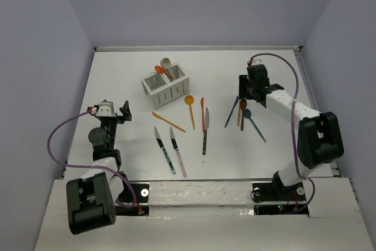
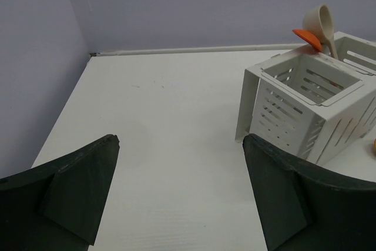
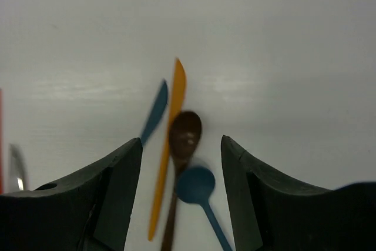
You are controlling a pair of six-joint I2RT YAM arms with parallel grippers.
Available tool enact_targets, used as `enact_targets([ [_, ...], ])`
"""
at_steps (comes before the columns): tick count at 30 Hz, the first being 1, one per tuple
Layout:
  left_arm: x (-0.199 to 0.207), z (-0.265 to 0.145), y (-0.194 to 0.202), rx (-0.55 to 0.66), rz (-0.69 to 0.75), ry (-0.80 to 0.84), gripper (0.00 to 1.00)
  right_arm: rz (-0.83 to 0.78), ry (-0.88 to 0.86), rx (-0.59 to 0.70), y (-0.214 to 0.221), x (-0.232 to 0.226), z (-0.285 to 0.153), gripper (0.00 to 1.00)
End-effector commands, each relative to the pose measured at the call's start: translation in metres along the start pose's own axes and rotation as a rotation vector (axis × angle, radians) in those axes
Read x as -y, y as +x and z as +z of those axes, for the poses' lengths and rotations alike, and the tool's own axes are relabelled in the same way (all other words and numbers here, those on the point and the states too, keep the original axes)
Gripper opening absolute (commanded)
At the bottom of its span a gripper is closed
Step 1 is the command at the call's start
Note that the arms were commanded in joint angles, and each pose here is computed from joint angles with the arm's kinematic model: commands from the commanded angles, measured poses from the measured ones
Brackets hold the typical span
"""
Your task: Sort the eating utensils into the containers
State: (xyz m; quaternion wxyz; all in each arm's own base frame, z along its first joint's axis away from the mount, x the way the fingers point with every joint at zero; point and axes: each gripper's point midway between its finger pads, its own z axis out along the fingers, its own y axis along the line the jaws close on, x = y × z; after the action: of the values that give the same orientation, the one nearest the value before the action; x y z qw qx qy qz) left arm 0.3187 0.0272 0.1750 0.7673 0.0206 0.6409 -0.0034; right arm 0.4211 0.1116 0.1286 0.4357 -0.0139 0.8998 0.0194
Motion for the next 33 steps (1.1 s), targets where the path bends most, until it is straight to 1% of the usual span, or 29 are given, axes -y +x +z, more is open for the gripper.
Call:
enact_targets([
  [1, 0.005, -0.022, -0.039, 0.222, 0.084, 0.002, 0.99, -0.01, 0.044, -0.263, 0.065, 0.02, -0.021, 0.65],
  [2, 0.006, -0.023, -0.038, 0.219, 0.083, 0.004, 0.99, -0.012, 0.094, -0.27, 0.066, 0.032, -0.023, 0.67],
  [3, 0.006, -0.022, -0.039, 0.219, 0.083, 0.004, 0.99, -0.022, 0.107, -0.3, 0.072, 0.035, -0.026, 0.69],
  [6, 0.006, -0.022, -0.038, 0.216, 0.082, 0.004, 0.99, -0.028, 0.124, -0.357, 0.084, 0.044, -0.024, 0.69],
  [9, 0.006, -0.022, -0.038, 0.216, 0.084, 0.005, 0.99, -0.06, 0.124, -0.474, 0.108, 0.045, -0.026, 0.66],
  [12, 0.006, -0.022, -0.038, 0.216, 0.084, 0.005, 0.99, -0.069, 0.15, -0.541, 0.124, 0.05, -0.029, 0.64],
  [18, 0.006, -0.023, -0.038, 0.216, 0.086, 0.007, 0.99, -0.078, 0.172, -0.57, 0.13, 0.055, -0.032, 0.6],
  [23, 0.006, -0.023, -0.039, 0.22, 0.087, 0.007, 0.99, -0.082, 0.129, -0.605, 0.138, 0.05, -0.027, 0.59],
  [27, 0.007, -0.024, -0.039, 0.222, 0.086, 0.008, 0.99, -0.09, 0.106, -0.658, 0.149, 0.05, -0.018, 0.49],
  [29, 0.006, -0.024, -0.039, 0.222, 0.087, 0.007, 0.99, -0.087, 0.099, -0.68, 0.154, 0.051, -0.014, 0.45],
  [30, 0.006, -0.024, -0.039, 0.223, 0.088, 0.007, 0.99, -0.09, 0.095, -0.685, 0.155, 0.05, -0.014, 0.38],
  [32, 0.007, -0.024, -0.04, 0.225, 0.088, 0.008, 0.99, -0.091, 0.089, -0.697, 0.158, 0.049, -0.013, 0.32],
  [33, 0.007, -0.024, -0.04, 0.225, 0.088, 0.008, 0.99, -0.092, 0.09, -0.694, 0.157, 0.05, -0.013, 0.28],
])
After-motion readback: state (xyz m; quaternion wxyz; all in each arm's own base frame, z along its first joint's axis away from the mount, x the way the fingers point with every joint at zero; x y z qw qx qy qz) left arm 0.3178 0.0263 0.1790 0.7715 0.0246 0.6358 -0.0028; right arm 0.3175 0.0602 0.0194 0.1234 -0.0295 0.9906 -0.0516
